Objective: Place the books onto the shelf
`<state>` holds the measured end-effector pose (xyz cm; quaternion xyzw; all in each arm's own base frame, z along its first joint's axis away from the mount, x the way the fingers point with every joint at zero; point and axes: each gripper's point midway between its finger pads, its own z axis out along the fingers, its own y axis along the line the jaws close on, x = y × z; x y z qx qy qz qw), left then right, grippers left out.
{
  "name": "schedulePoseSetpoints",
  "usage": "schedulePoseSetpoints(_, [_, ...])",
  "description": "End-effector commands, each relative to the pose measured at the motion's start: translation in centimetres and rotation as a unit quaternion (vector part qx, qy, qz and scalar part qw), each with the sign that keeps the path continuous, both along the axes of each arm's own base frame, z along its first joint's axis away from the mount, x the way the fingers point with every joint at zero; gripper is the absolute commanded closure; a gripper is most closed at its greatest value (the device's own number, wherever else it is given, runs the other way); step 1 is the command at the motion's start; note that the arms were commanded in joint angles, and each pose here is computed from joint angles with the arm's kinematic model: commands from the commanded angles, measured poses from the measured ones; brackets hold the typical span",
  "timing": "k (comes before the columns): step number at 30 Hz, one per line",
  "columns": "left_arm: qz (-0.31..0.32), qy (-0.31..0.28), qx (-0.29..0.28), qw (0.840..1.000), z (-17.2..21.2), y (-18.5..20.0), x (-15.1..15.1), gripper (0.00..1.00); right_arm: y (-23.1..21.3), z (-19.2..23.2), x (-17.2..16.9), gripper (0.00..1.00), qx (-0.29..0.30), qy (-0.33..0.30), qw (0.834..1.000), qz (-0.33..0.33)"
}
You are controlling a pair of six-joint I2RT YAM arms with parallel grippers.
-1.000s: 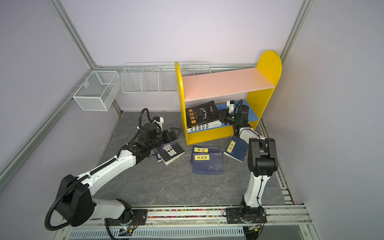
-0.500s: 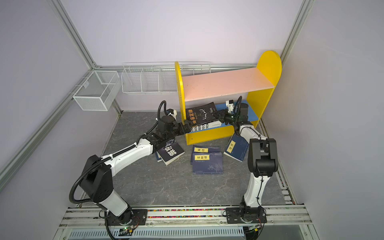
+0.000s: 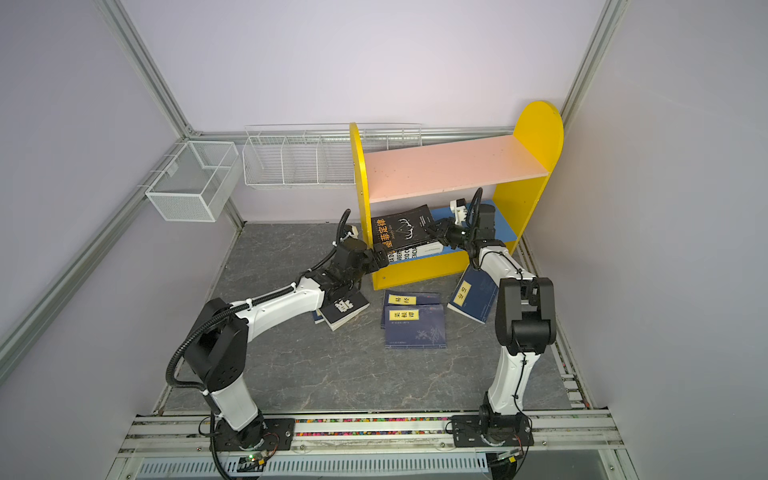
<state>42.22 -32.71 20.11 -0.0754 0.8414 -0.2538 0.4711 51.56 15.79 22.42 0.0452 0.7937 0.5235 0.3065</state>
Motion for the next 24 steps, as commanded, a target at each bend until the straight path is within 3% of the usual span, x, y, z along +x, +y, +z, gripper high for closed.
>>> schedulePoseSetpoints(1, [0.028,0.026,0.022,0.999,-2.5,1.1,-0.3,0.01,0.9,1.4,-0.6,0.69,-0.037,-0.031,0.999,0.011])
schedulePoseSetpoints(11, [0.025,0.030,0.020,0.999,-2.8,1.1,-0.5,0.01,-1.6,2.2,0.2,0.52,-0.141,-0.039,0.988,-0.047])
schedulePoseSetpoints(20, [0.015,0.031,0.011,0.999,-2.8,0.4,-0.3,0.01,-3.2,2.1,-0.2,0.53,-0.213,-0.045,0.972,-0.084])
schedulePoseSetpoints(24, [0.014,0.029,0.010,0.999,-2.7,0.3,-0.2,0.02,-3.2,2.3,-0.2,0.65,-0.220,-0.052,0.970,-0.086])
